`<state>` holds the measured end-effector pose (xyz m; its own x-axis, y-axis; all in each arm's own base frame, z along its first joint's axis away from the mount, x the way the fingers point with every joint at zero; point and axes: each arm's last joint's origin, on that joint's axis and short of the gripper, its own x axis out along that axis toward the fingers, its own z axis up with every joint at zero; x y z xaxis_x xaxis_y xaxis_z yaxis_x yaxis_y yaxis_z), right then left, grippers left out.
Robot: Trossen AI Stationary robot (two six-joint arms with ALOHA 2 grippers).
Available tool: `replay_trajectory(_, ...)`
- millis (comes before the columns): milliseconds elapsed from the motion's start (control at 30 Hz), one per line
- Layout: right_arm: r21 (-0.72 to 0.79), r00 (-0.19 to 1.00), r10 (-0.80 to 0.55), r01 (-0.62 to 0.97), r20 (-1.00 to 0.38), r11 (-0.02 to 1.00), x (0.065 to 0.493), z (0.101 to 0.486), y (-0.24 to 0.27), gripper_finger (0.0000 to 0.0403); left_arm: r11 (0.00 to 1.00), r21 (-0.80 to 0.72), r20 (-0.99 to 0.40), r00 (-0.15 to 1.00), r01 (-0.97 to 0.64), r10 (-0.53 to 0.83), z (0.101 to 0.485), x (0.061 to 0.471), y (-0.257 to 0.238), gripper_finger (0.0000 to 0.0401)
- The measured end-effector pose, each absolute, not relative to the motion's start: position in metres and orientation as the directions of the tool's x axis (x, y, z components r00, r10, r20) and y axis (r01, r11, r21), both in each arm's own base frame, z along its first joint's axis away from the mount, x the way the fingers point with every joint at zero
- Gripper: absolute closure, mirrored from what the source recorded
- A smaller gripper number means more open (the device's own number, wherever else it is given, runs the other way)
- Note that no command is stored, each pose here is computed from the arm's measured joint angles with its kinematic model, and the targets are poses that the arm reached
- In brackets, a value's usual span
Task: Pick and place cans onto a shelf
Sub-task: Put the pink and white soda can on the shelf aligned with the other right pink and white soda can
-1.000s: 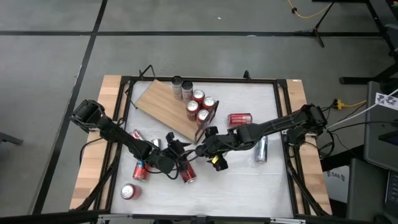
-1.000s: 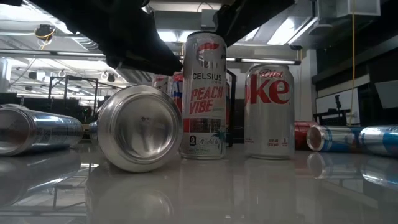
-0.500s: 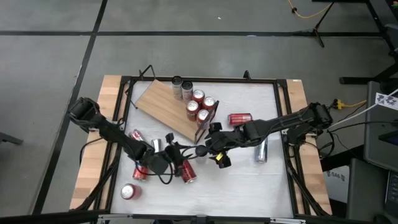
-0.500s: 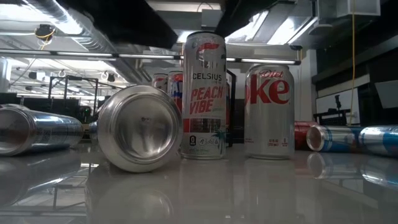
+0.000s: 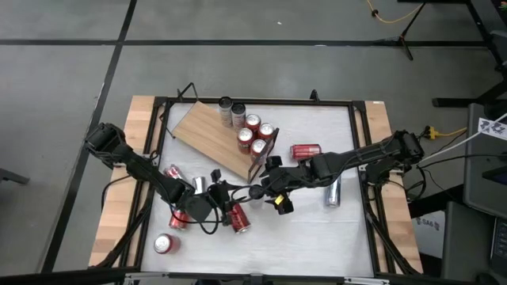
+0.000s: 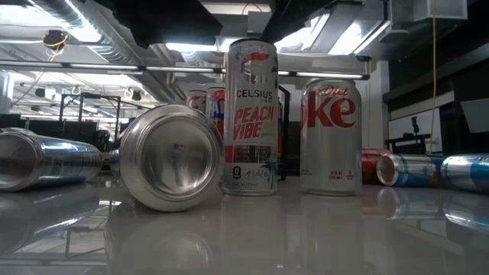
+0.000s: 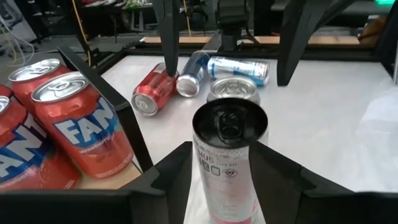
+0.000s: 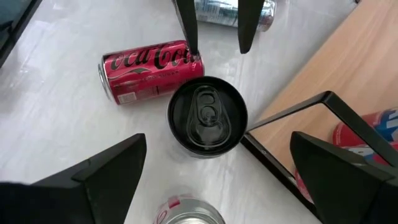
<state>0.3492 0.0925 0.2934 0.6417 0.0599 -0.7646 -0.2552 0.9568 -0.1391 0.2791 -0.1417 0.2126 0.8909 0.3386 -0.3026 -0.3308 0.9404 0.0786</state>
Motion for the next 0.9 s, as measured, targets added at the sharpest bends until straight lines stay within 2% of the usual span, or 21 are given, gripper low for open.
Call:
replay_trajectory(300,-0.139,0.642,0.060,-0.255,-0.765,0.957,0.349,0.293,0.093,0.0013,0.942,0.077,-0.304,0.892,-0.327,0.335,0.212,0.279,-0.142,0.0176)
replay_trajectory(667,-0.124,0.625,0.075,-0.269,-0.777,0.955,0.357,0.282,0.095,0.0013,0.968,0.055,-0.335,0.909,-0.245,0.249,0.212,0.280,-0.144,0.0071)
replay_trajectory(900,-0.124,0.601,0.068,-0.273,-0.796,0.954,0.360,0.273,0.096,0.0013,0.971,0.050,-0.339,0.910,-0.234,0.237,0.211,0.280,-0.144,0.0031)
